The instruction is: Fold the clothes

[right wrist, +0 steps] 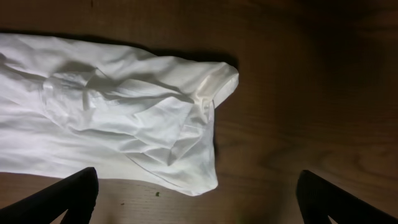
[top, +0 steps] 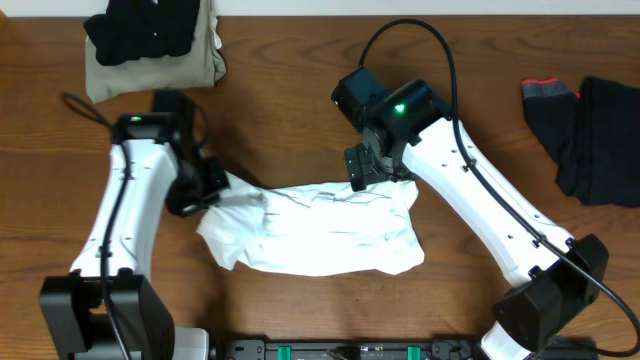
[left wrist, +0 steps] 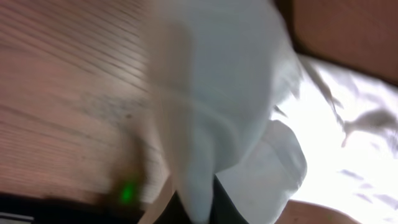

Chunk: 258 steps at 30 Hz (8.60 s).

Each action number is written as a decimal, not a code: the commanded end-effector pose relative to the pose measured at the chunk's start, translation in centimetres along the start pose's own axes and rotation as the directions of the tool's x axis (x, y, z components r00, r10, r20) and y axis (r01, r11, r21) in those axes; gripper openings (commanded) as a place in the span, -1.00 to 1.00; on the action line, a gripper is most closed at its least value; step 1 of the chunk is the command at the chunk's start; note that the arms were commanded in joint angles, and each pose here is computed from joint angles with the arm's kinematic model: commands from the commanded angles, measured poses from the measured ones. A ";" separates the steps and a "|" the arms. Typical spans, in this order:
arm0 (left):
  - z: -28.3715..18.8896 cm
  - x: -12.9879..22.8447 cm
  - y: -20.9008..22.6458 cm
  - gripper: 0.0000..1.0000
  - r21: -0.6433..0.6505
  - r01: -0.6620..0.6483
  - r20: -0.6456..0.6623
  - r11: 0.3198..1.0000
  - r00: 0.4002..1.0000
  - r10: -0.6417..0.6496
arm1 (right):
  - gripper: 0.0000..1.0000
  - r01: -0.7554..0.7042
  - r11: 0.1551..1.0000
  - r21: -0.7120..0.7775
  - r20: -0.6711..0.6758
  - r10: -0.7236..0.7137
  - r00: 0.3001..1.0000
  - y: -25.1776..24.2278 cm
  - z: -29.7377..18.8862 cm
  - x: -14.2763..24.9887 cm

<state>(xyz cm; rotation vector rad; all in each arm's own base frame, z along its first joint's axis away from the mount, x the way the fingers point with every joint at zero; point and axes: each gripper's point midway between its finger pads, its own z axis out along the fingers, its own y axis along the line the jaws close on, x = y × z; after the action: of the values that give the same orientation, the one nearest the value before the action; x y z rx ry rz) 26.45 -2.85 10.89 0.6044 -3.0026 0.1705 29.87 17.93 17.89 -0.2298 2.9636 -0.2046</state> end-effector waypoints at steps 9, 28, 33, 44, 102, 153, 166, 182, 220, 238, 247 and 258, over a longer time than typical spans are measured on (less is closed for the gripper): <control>0.9 3.7 -6.5 -0.88 -0.018 -0.181 0.005 0.983 0.983 0.182 | 0.99 -0.017 1.000 0.022 -0.003 0.017 1.000 -0.5 0.2 0.0; 5.3 3.9 -1.0 -0.88 -0.423 -0.189 -0.150 0.886 0.979 0.137 | 0.98 -0.020 0.999 0.033 -0.022 0.020 1.000 -0.7 0.2 0.4; 5.8 3.9 -0.9 -0.88 -0.437 -0.176 -0.161 0.882 0.980 0.115 | 0.98 -0.020 0.999 0.031 -0.019 0.021 1.000 -0.7 0.2 0.4; 7.1 5.4 -4.6 -0.88 -0.323 -0.226 -0.173 0.919 0.969 0.178 | 0.99 -0.024 0.999 0.022 -0.004 0.025 1.000 -0.5 0.2 0.0; -5.0 11.3 -23.3 0.97 0.422 -0.661 0.314 0.620 0.749 0.584 | 0.99 -0.258 0.964 -0.068 -0.029 0.257 0.966 -5.6 1.6 -3.0; -14.7 8.1 4.1 0.96 0.193 0.138 0.523 0.971 0.823 -0.221 | -0.64 0.264 0.550 -0.792 0.061 -0.359 0.931 23.3 9.7 4.7; -14.5 8.3 4.2 0.96 0.186 0.141 0.516 0.972 0.828 -0.218 | -0.53 0.201 0.651 -0.732 0.047 -0.245 0.968 17.3 12.7 0.0; -14.5 8.4 4.3 0.96 0.180 0.140 0.512 0.974 0.832 -0.214 | -0.85 0.016 0.926 -0.377 -0.042 -0.035 0.999 9.6 11.9 0.2; -14.3 8.2 4.3 0.96 0.180 0.140 0.513 0.974 0.831 -0.214 | -0.46 -0.072 0.782 -0.619 -0.368 -0.208 0.906 16.9 13.2 11.4; -14.2 8.0 4.2 0.96 0.166 0.127 0.511 0.978 0.837 -0.195 | -0.48 0.030 0.881 -0.473 -0.048 -0.059 0.997 13.9 8.5 2.8; -13.5 7.4 3.9 0.96 0.143 0.137 0.485 0.980 0.854 -0.190 | -0.76 0.102 0.808 -0.580 0.091 -0.060 0.994 15.6 5.8 -0.4; -12.9 6.7 3.7 0.96 0.121 0.146 0.458 0.982 0.869 -0.186 | -0.97 0.036 0.608 -0.793 -0.048 -0.122 0.991 18.1 6.8 -0.1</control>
<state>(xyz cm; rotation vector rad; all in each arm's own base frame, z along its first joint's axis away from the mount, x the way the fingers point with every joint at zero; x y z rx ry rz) 19.45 -0.76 24.14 1.0398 -3.3936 0.1862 29.80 33.72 9.29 -0.3931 2.8790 1.0032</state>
